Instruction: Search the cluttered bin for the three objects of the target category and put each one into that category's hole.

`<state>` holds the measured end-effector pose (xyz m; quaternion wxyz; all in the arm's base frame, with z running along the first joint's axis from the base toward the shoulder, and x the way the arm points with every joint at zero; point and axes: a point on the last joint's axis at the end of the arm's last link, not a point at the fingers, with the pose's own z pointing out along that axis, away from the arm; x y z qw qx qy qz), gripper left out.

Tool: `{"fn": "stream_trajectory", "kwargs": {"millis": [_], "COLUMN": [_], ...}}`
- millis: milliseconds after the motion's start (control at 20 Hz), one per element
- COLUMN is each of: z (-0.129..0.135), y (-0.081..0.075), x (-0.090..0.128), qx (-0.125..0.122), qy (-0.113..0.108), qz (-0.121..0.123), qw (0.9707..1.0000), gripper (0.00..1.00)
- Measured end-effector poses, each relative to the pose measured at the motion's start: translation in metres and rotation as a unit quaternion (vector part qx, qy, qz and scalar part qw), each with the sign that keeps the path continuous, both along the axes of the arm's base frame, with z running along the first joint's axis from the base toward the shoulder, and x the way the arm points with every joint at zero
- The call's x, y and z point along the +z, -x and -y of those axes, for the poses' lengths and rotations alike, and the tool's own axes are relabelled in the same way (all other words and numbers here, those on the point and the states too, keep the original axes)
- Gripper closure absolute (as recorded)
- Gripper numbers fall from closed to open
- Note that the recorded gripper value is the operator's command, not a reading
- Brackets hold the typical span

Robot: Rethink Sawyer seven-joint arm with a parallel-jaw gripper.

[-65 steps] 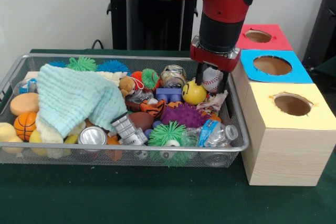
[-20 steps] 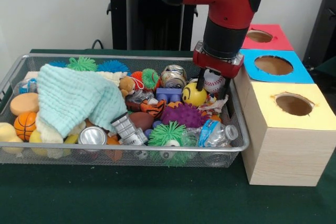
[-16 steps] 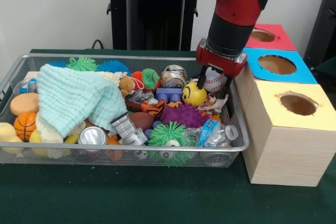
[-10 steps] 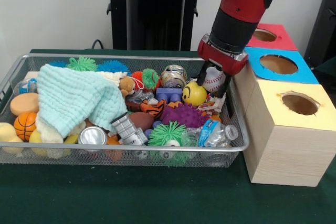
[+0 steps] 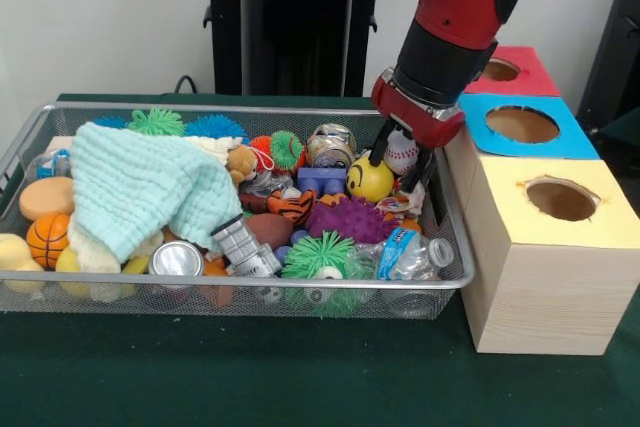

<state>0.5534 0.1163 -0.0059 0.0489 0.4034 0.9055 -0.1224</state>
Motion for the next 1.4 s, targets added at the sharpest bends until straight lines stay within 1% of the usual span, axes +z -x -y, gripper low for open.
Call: {"fn": "stream_trajectory", "kwargs": {"millis": [50, 350, 450, 700, 1100, 1400], "z": [-0.001, 0.000, 0.004, 0.007, 0.012, 0.026], "y": [-0.002, -0.008, -0.014, -0.022, -0.038, -0.048], "x": [-0.001, 0.000, 0.001, 0.007, 0.020, 0.026], "qx": [-0.005, -0.016, -0.028, -0.042, -0.071, -0.091], "qy": [-0.003, -0.009, -0.013, -0.020, -0.041, -0.051], "qz": [0.006, 0.020, 0.029, 0.042, 0.059, 0.067], "qw": [1.0000, 0.9996, 0.9991, 0.9980, 0.9949, 0.9923], "gripper": [0.00, 0.00, 0.00, 0.00, 0.00, 0.00]}}
